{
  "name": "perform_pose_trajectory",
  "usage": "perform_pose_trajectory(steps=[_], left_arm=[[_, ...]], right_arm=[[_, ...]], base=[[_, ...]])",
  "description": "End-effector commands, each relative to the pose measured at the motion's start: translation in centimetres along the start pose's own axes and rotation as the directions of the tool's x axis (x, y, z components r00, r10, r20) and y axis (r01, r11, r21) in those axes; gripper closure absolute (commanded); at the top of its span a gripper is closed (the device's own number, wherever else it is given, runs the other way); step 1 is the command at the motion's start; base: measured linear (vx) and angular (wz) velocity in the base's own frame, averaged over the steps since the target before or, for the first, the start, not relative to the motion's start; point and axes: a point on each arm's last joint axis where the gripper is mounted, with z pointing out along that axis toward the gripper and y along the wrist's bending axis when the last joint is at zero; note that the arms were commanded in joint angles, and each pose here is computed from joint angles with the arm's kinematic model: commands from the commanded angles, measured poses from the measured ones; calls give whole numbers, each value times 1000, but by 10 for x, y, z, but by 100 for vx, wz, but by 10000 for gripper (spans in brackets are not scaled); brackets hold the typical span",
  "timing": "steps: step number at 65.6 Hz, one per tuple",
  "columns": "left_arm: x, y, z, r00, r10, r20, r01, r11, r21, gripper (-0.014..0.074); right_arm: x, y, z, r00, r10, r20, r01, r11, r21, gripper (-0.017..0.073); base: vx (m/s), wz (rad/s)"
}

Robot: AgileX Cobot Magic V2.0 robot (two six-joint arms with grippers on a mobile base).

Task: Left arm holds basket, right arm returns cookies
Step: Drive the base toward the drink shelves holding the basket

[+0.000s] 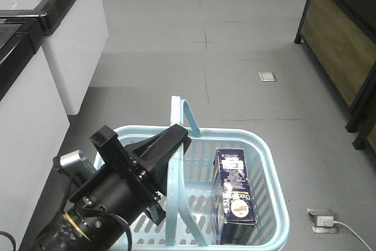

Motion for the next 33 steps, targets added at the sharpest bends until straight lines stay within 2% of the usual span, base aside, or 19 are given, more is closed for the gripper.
perform_pose_trajectory(steps=[1, 33], left_arm=[[6, -42, -3, 999, -18, -33, 28, 942, 334, 596], [6, -42, -3, 999, -18, -33, 28, 942, 334, 596]], right_arm=[[-1, 0, 0, 998, -9, 67, 9, 1000, -1, 568], [-1, 0, 0, 998, -9, 67, 9, 1000, -1, 568]], base=[[16, -3], [19, -5]])
